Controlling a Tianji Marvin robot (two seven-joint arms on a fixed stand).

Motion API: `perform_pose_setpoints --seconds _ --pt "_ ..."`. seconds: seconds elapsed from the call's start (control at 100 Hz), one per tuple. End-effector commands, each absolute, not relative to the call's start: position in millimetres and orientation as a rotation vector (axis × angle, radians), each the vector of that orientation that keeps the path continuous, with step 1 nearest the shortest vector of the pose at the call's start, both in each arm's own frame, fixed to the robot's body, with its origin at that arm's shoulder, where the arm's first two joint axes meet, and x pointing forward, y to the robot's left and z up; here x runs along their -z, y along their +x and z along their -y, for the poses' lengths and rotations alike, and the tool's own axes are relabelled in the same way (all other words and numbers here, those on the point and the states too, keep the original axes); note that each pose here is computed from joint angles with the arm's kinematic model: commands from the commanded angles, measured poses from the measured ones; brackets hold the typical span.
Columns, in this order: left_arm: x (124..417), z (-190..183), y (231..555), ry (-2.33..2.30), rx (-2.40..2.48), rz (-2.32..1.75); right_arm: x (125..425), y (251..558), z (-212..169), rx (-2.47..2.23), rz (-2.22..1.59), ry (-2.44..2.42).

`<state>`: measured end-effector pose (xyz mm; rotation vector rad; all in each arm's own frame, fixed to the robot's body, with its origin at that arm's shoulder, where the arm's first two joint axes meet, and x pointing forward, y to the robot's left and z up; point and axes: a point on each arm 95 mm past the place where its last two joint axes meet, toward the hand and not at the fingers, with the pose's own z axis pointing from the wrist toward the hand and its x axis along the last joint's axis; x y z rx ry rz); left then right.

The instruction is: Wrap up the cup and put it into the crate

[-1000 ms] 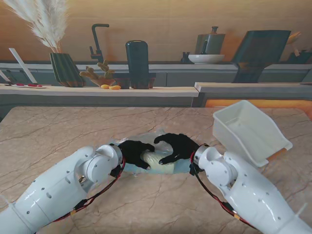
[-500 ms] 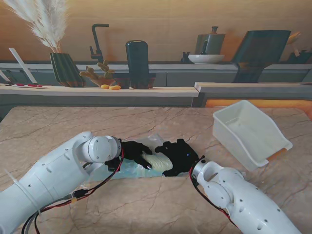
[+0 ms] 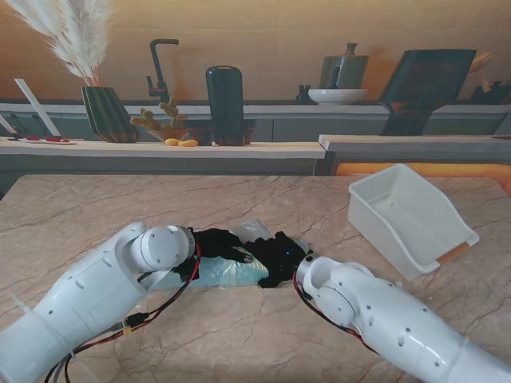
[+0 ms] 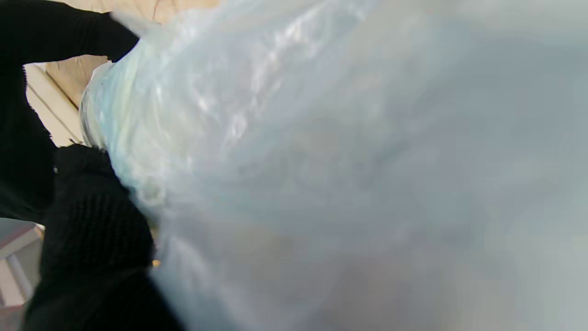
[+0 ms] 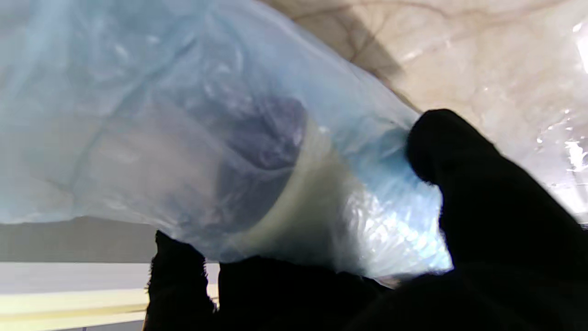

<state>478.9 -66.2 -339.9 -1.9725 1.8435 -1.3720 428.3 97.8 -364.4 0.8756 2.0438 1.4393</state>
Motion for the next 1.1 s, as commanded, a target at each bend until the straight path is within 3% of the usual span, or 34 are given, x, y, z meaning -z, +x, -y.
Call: perform_pose_setpoints --seconds 0.0,0.24,0.41,0.7,0.89,1.09 --pt "361.6 63.4 458.0 -1.96 1.361 -1.859 381.1 423.8 -98.8 -1.381 -2.099 0.887" --pt "322.8 58.9 440.0 -1.605 1.668 -1.702 378.1 438.6 -96.9 -1.292 -2.188 1.091" --pt "311.8 56.0 419.9 -1.32 1.716 -1.769 375.1 448.8 -94.4 -1.194 -2.254 1.267" --pt "339.6 51.8 409.1 -1.0 1.388 -2.026 376.5 462.5 -88.2 -1.032 -2.369 1.534" --pt "362.9 56.9 417.6 -1.058 1.305 -2.045 379.5 466.9 -85.5 -1.006 -2.417 1.633" --pt "368.7 62.2 423.7 -1.077 1.245 -2.111 377.6 465.3 -81.9 -1.053 -2.367 1.685"
